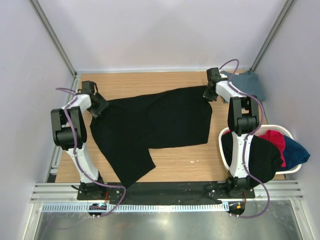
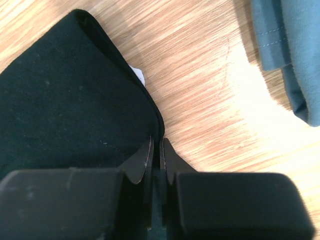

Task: Fold and stack the t-shirts
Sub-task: Fold the tshirt

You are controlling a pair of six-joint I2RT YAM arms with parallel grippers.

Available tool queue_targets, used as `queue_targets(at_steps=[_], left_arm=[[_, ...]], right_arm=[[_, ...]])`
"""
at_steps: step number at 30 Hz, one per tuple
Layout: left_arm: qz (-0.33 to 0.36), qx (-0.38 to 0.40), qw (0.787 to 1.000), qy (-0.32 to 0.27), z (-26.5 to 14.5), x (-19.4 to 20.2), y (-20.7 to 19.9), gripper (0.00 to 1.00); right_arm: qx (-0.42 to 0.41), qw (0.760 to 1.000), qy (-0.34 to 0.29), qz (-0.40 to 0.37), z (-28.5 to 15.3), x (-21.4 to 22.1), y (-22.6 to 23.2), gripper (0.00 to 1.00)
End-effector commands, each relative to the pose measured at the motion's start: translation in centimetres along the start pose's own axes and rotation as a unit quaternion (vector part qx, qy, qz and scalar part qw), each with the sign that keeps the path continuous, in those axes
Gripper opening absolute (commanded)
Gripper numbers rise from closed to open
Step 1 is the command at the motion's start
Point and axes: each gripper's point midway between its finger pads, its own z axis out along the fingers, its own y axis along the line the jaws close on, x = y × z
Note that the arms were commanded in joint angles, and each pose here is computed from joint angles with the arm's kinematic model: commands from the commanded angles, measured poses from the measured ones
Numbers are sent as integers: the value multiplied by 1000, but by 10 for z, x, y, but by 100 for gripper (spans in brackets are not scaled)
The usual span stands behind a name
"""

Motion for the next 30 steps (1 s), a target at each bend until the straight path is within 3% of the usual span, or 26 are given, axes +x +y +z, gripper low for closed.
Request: queue_targets(at_steps=[1, 11, 16, 20, 25, 30], left_arm=[[16, -28, 999, -8, 6, -9, 13, 62], [20, -34, 999, -13, 10, -17, 18, 62], [36, -4, 999, 0, 11, -17, 6, 62], [59, 55, 997, 3, -11, -26, -23, 64], [83, 96, 991, -41, -69, -51, -50, 70], [61, 62, 994, -72, -143, -35, -30, 81]], right_arm=[[34, 999, -12, -14, -17, -9, -15, 9], [68, 996, -15, -60, -30, -18, -32, 11], [51, 996, 11, -75, -27, -9, -28, 32], [15, 996, -3, -83, -49, -29, -12, 45], [-48, 995, -34, -84, -99, -62, 14, 64], [-105, 991, -32, -77, -149, -58, 21, 78]])
